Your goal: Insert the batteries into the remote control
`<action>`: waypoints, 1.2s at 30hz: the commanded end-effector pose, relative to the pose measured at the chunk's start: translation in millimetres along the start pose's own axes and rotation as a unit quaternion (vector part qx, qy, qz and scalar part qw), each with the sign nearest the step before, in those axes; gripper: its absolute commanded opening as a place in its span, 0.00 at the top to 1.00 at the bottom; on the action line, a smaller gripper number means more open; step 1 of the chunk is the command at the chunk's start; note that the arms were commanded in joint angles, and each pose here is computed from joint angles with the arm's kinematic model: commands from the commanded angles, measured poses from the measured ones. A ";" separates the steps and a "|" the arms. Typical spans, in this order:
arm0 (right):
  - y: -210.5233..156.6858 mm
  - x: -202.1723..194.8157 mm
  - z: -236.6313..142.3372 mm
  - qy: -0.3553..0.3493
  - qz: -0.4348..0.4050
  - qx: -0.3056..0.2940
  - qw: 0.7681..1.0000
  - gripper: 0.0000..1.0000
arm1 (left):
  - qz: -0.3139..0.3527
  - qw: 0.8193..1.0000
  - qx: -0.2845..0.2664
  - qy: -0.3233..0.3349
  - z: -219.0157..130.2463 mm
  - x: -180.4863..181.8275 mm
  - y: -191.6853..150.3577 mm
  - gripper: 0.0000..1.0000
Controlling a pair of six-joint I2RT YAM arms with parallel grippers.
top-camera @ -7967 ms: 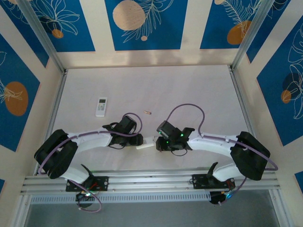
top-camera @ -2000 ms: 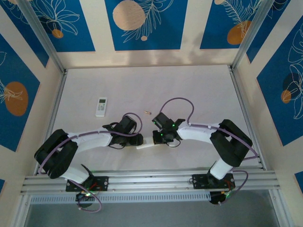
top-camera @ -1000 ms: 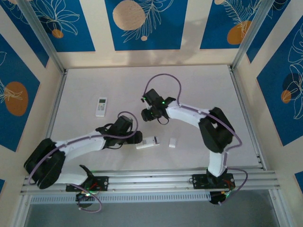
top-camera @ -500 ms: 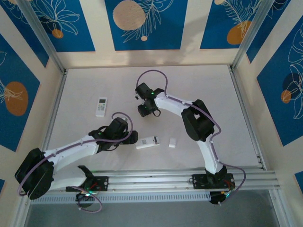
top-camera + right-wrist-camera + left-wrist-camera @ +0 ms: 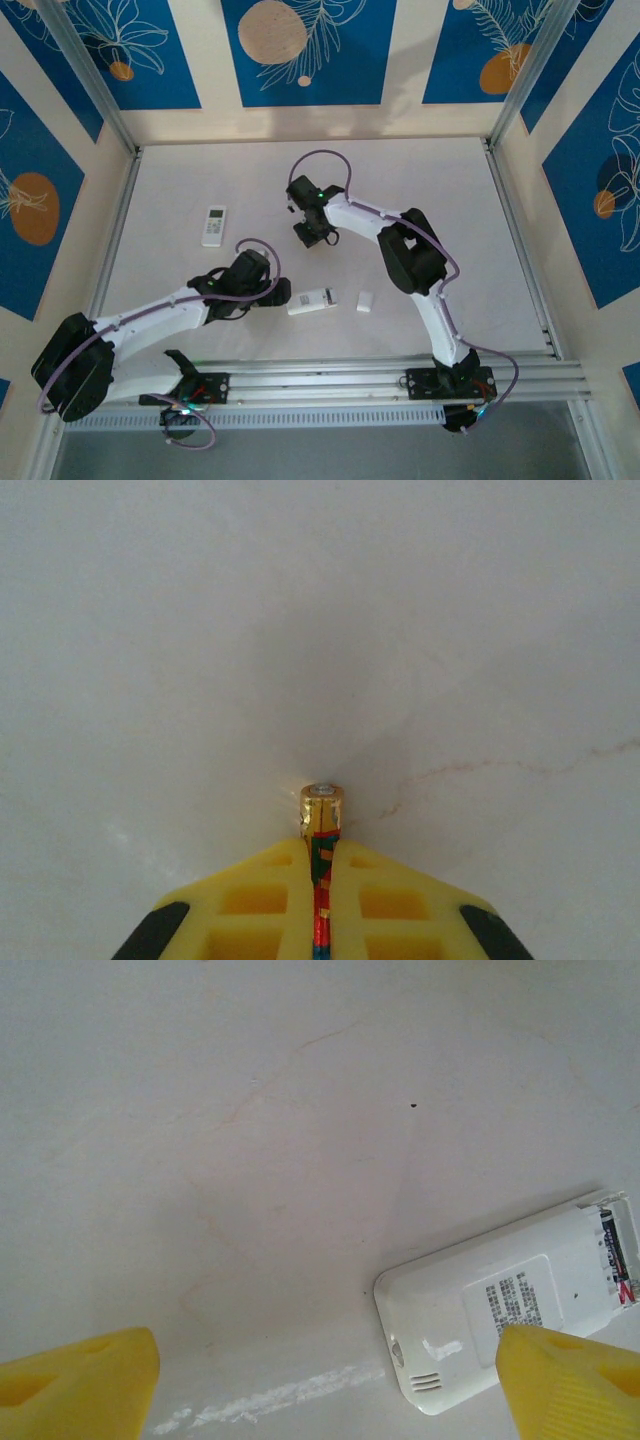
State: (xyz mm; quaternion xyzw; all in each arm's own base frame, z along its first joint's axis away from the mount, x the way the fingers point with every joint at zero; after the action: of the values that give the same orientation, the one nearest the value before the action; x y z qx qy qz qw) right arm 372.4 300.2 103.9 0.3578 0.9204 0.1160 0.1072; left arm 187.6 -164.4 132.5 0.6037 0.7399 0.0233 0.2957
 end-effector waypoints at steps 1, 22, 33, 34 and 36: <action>-8.4 0.9 -52.9 0.015 0.046 -0.034 0.998 0.92 | 0.008 1.000 0.007 0.000 2.1 -2.0 1.7 0.12; -137.1 77.8 -81.9 0.025 0.202 -0.042 0.978 0.96 | 0.011 0.999 -0.002 -0.030 7.1 -15.6 8.8 0.00; -138.1 81.3 -59.5 0.016 0.196 -0.031 0.980 0.95 | 0.010 1.000 0.004 -0.029 7.7 -13.5 6.5 0.00; -138.9 82.2 -57.8 0.017 0.195 -0.029 0.980 0.95 | 0.010 1.000 0.004 -0.028 7.7 -13.1 6.2 0.00; -141.7 83.4 -55.2 0.015 0.195 -0.024 0.980 0.95 | 0.009 1.000 0.005 -0.026 7.9 -11.9 5.2 0.00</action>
State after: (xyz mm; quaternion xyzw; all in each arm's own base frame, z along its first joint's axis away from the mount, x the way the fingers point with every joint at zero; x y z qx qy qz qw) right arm 210.3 248.5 113.4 0.5228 0.8321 0.1707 0.0723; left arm 198.3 -178.1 132.5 0.6160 0.7237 0.0116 0.3110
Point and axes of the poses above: each hand's point on the last joint's axis, 136 mm out from that joint toward the fingers, its own z axis out along the fingers, its own x axis along the line the jaws close on, y = z × x, the point moved 8 cm from there along -z, back along the fingers, and after that the axes turned 13 degrees about -z, right-handed, at the moved point
